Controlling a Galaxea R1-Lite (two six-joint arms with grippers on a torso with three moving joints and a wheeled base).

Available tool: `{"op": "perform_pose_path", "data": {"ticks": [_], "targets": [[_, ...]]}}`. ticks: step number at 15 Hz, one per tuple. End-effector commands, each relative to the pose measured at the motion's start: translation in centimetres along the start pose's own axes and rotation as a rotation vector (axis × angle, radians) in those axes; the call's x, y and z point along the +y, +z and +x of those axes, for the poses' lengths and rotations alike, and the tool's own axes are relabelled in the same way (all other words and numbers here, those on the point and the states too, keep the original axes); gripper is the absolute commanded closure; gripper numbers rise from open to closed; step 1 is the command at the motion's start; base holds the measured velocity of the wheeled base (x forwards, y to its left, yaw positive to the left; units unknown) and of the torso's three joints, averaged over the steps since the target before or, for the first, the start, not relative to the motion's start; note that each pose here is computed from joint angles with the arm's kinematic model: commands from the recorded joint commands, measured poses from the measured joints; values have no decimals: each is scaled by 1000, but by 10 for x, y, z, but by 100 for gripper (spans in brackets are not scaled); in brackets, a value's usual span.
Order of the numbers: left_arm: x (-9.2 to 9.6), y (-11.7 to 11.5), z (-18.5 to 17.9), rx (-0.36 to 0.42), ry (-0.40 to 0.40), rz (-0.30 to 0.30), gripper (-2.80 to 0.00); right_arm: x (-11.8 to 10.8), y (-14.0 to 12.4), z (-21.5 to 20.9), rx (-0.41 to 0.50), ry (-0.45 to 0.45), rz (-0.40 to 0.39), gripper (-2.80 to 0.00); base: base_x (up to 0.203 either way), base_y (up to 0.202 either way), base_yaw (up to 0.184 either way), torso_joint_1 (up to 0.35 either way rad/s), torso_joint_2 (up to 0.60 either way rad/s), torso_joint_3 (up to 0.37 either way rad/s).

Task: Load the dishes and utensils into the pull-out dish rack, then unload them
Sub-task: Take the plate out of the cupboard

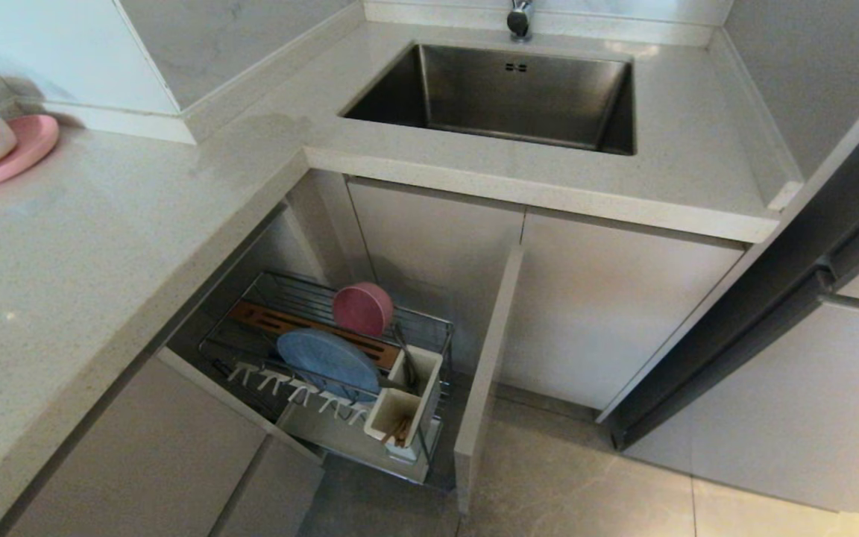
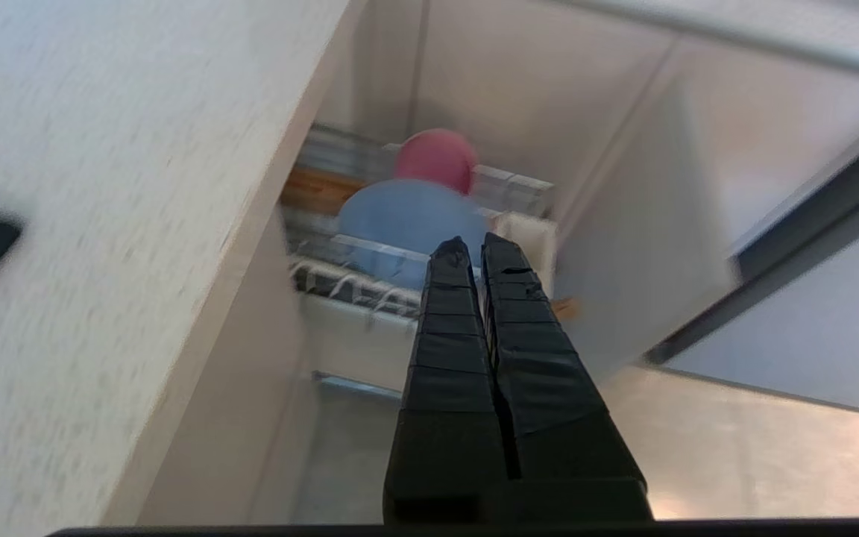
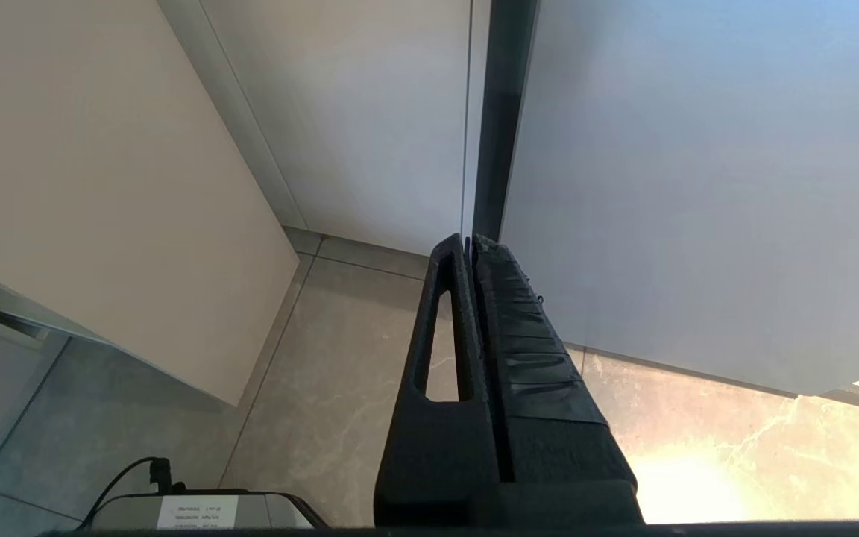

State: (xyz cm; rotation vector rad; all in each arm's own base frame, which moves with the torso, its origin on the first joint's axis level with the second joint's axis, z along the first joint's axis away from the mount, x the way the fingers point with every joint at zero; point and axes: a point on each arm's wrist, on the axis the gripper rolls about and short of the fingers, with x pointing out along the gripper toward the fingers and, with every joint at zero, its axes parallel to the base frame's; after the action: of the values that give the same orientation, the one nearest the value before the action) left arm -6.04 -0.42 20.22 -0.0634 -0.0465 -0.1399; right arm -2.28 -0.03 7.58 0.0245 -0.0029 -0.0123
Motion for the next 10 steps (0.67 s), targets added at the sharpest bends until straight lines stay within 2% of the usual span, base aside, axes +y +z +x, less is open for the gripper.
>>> {"op": "perform_pose_path", "data": {"ticks": [1,3,5,8,10], "targets": [[1,-18,-2,-13,8,10,0,0,0,0,0,0,0,0,0,0,0,0,0,0],[4,-35,4,-36,17,69,0,0,0,0,0,0,0,0,0,0,0,0,0,0],[7,-58,10,-68,32,101,0,0,0,0,1,0,0,0,0,0,0,0,0,0],[10,-85,15,-65,36,109,0,0,0,0,0,0,0,0,0,0,0,0,0,0],[11,-95,20,-55,41,108,0,0,0,0,0,0,0,0,0,0,0,0,0,0]]}}
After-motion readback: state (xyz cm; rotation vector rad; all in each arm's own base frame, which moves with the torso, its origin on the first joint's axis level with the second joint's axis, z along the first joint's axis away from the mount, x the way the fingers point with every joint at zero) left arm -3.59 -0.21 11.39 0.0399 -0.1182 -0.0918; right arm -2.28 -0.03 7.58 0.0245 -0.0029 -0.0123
